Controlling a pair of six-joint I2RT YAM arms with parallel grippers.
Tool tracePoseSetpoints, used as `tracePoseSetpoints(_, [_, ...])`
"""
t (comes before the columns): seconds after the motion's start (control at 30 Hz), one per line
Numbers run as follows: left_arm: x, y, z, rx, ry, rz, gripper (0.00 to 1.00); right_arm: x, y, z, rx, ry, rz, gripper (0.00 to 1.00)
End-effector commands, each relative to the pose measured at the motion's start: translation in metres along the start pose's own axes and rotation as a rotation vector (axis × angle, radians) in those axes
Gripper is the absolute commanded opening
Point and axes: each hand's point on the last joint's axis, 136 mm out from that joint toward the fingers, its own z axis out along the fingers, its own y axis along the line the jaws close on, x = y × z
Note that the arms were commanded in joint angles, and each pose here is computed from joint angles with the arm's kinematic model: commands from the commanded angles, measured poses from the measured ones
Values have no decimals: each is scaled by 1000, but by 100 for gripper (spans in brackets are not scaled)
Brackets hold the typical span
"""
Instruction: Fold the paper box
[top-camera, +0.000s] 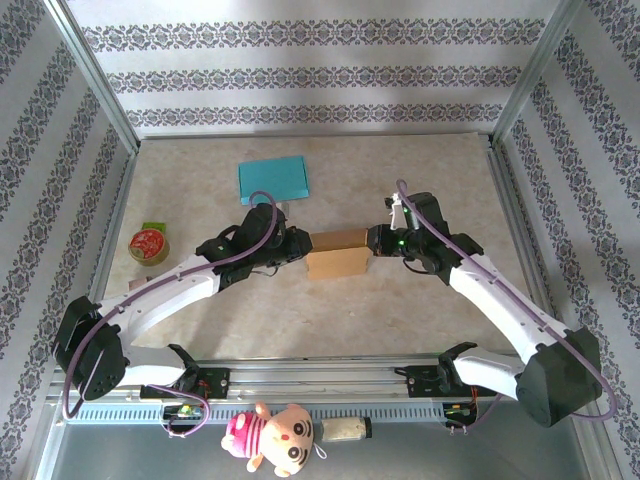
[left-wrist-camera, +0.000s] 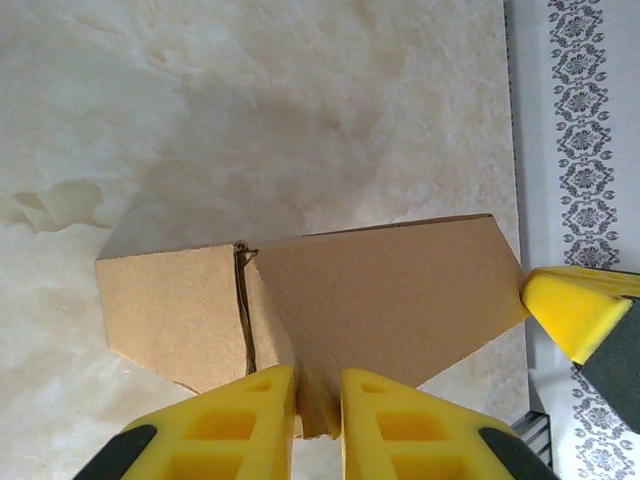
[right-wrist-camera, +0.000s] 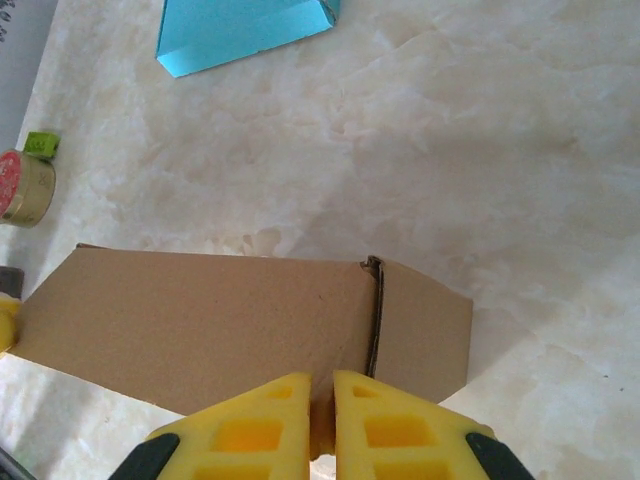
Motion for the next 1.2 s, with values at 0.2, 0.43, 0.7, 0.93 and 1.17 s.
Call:
tracePoseSetpoints(0.2, [26,31,-1,-123,66,37,18,31,-15,-1,76,98,-35,15])
tracePoseSetpoints(0.43, [-7,-14,-21,-5,-48,131,31,-5,14,-25,-2,6,-47,40])
tracePoseSetpoints(0.7, [-7,1,-20,-46,-74,125,44,-2,-4,-16,36,18,5,54])
tracePoseSetpoints(0.93, [-1,3,0,-1,-61,90,51,9,-16,-1,43,45,36,34])
tracePoseSetpoints(1.17, [28,52,17,-116,6,31,29,46,-39,15,80,125,57,27])
